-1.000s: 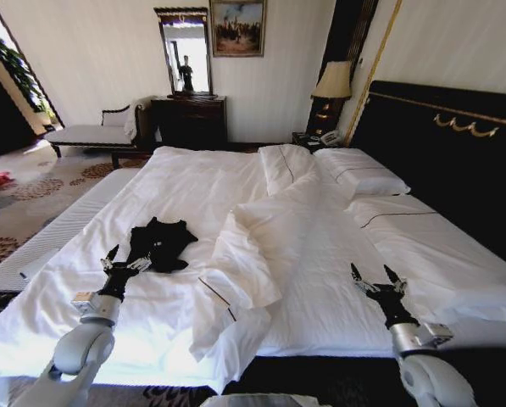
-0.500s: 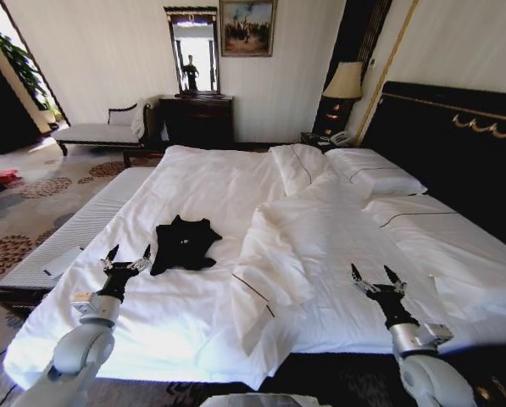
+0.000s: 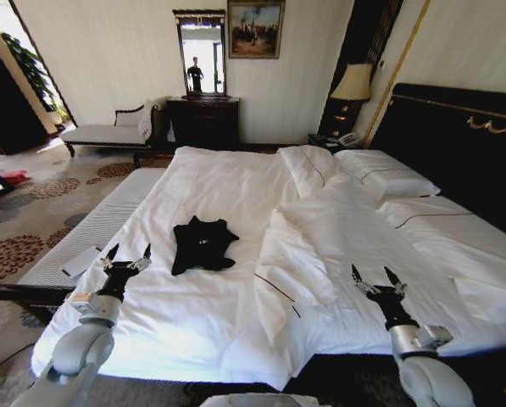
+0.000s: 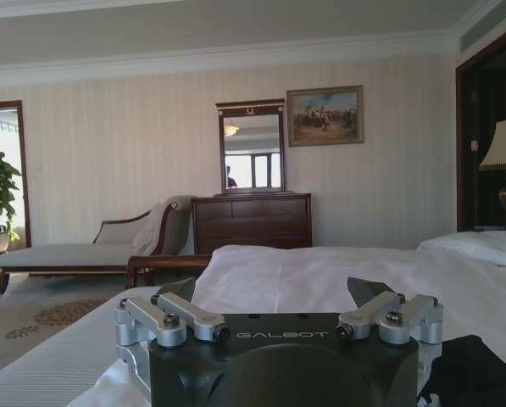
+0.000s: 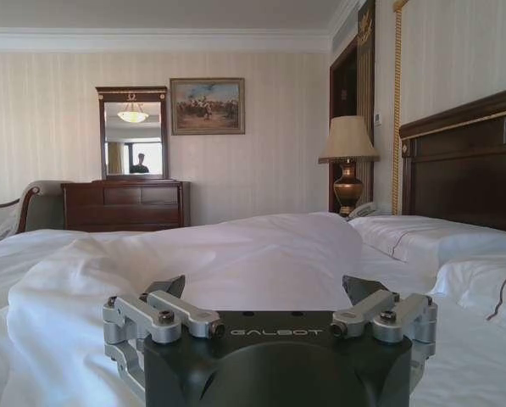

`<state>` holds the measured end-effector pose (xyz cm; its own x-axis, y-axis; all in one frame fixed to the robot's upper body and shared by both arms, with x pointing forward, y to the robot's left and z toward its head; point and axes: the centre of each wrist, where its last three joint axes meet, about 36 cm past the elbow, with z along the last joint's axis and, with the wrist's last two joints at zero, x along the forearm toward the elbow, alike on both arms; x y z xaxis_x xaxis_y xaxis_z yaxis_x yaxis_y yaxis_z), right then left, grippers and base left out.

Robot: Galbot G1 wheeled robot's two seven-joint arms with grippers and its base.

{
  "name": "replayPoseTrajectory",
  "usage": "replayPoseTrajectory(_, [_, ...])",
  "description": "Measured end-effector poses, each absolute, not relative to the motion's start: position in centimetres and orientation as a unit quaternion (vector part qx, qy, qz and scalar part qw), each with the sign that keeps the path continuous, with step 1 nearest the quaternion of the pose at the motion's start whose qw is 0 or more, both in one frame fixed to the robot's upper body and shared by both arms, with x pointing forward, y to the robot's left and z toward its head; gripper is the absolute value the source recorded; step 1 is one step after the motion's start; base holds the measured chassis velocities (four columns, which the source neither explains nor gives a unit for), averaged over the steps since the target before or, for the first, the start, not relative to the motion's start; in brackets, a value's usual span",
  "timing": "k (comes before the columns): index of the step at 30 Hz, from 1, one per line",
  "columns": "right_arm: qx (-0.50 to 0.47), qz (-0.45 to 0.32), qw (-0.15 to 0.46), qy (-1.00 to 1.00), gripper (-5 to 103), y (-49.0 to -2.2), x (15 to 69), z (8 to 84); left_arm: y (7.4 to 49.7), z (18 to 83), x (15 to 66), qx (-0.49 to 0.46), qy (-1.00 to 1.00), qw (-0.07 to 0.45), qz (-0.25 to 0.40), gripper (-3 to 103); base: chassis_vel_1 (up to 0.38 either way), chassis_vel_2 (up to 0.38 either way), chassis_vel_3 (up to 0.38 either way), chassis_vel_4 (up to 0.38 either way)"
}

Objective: Fold the clothes on the bed.

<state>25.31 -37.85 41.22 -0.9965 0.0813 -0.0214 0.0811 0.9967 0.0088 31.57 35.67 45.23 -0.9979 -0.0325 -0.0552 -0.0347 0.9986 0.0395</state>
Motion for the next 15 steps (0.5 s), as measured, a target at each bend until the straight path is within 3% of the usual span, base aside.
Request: replayPoseTrajectory(15, [0.043,0.000,0.011,0.999,100,-37.90,25.37,41.22,35.60,45.22,31.64,-0.018,0.999,0.025,0.020,100,0.012,0.143,-0.019,-0.143])
